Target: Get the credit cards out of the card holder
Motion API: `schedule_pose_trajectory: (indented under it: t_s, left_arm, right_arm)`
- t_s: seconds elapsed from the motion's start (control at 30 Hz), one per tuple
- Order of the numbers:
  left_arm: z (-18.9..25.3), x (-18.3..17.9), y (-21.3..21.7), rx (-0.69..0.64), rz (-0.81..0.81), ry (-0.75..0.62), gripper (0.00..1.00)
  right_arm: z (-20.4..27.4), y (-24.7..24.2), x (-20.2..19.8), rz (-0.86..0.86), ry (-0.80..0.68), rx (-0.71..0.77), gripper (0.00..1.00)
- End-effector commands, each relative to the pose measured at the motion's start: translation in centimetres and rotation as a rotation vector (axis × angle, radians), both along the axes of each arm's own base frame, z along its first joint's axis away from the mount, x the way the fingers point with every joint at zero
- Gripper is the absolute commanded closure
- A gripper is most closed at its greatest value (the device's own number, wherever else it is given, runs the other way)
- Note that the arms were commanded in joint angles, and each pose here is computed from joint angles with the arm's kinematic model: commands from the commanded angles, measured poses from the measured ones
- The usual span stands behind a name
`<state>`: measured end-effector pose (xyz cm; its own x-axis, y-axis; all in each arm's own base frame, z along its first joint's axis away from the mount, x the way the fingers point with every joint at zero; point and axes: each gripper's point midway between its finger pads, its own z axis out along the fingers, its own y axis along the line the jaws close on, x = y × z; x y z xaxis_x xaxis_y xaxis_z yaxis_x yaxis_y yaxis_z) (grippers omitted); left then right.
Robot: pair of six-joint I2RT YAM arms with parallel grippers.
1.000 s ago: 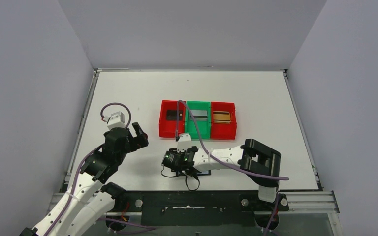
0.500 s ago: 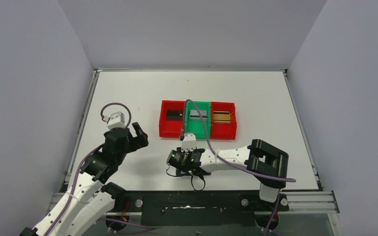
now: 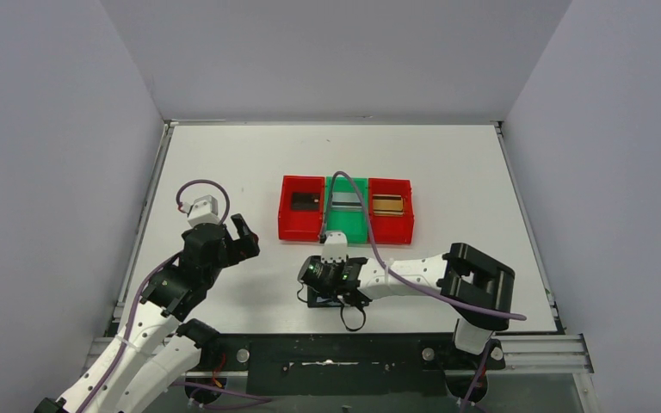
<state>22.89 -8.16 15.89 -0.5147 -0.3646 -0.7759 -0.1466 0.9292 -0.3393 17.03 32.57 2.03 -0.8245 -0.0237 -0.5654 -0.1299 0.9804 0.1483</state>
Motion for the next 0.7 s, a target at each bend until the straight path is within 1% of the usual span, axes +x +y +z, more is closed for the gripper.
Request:
schedule_pose_trajectory:
  t_s: [0.0, 0.07, 0.13, 0.3, 0.5, 0.67]
  left_arm:
    - [1.5, 0.7, -0.3, -0.027, 0.005, -0.048, 0.1]
    - [1.4, 0.8, -0.3, -0.026, 0.003, -0.045, 0.1]
    - [1.4, 0.8, -0.3, -0.025, 0.001, -0.042, 0.1]
    - [1.2, 0.8, -0.5, -0.024, -0.004, -0.036, 0.1]
    - [1.1, 0.9, -0.5, -0.02, -0.008, -0.03, 0.1]
    - [1.0, 0.9, -0.5, -0.018, -0.008, -0.028, 0.1]
  right_arm:
    - [4.3, 1.6, 1.1, -0.016, -0.078, 0.098, 0.54]
    - [5.0, 0.6, 1.3, -0.049, -0.103, 0.072, 0.52]
    - [5.4, -0.6, 1.4, -0.083, -0.117, 0.05, 0.45]
    - [4.6, -4.1, 0.8, -0.176, -0.114, -0.021, 0.35]
    - [3.0, -6.9, 0.3, -0.241, -0.089, -0.082, 0.25]
    - [1.4, -7.6, 0.2, -0.246, -0.06, -0.129, 0.22]
